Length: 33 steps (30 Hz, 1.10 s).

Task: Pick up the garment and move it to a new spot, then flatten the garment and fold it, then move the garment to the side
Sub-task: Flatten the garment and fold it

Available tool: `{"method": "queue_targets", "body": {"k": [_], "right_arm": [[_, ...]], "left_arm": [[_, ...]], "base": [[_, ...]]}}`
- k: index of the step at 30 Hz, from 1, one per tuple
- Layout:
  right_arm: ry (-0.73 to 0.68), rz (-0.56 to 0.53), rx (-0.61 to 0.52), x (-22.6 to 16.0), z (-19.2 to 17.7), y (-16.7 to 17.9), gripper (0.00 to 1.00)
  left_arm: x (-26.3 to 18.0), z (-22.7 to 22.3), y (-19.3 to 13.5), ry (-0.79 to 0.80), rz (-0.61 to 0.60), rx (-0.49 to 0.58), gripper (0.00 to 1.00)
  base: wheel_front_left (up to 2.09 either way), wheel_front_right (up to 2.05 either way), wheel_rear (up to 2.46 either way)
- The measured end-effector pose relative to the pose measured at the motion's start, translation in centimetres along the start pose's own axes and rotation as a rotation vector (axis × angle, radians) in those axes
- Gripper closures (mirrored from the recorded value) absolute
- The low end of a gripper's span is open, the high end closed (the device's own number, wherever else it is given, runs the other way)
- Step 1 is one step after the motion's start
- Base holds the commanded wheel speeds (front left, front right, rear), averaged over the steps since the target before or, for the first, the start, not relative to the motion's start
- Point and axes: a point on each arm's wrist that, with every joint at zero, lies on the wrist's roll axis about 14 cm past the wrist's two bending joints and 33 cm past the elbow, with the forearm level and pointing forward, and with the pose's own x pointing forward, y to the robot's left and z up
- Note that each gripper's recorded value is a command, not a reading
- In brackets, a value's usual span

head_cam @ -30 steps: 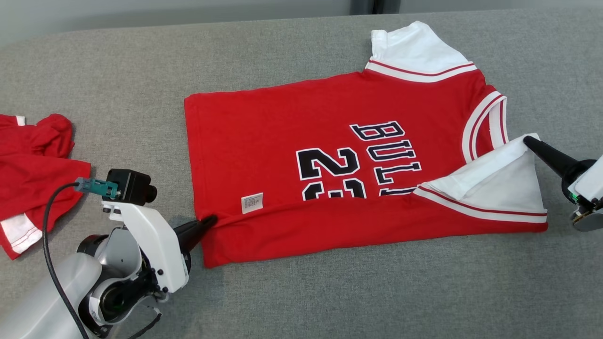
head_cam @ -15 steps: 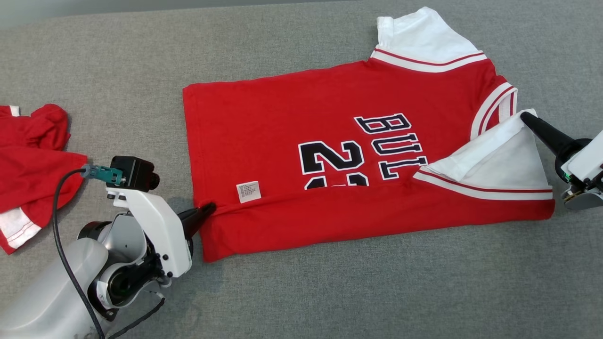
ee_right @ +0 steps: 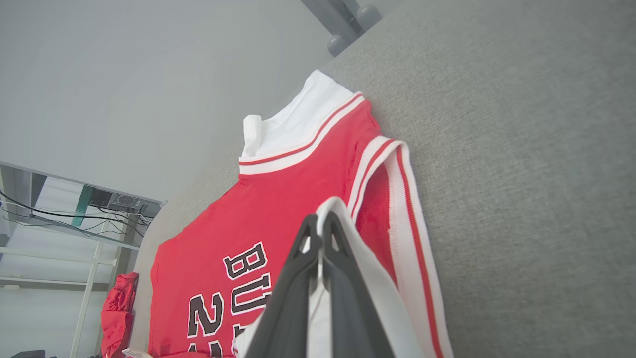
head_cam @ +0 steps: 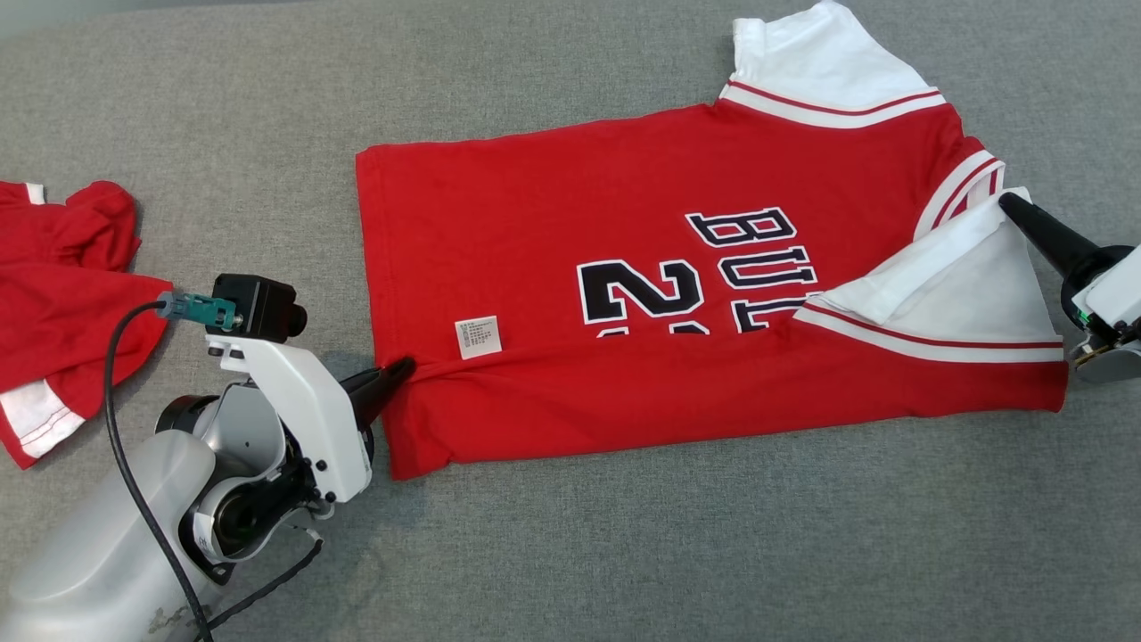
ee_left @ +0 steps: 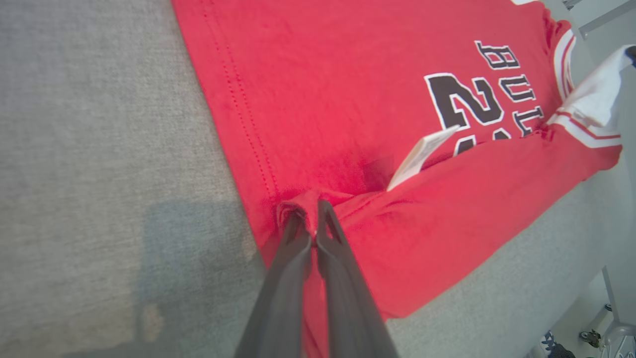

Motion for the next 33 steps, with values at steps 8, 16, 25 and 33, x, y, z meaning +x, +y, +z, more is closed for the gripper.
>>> {"method": "queue_targets", "body": {"k": [8,16,25,33], "right_arm": [[-0.009,0.003,0.008,0.5,0.0,0.0,1.00],[-0.039,0.005,-0.010,0.7,0.4,0.2,0.00],[-0.126,0.020,-0.020,-0.5,1.0,1.3,0.00],[-0.298,0.043,-0.174,-3.9,2.7,2.3,0.00]], "left_arm": [[0.3,-0.2,0.4,0.006,0.008,-0.001,1.00],[0.6,0.5,0.6,-0.023,0.022,0.018,0.00],[-1.1,4.5,0.5,-0.231,0.073,0.056,0.00],[-4.2,7.9,-0.8,-0.595,0.095,-0.004,0.00]], "base": [[0.00,0.00,0.00],[0.00,0.00,0.00],[0.00,0.00,0.00],[0.00,0.00,0.00]]}}
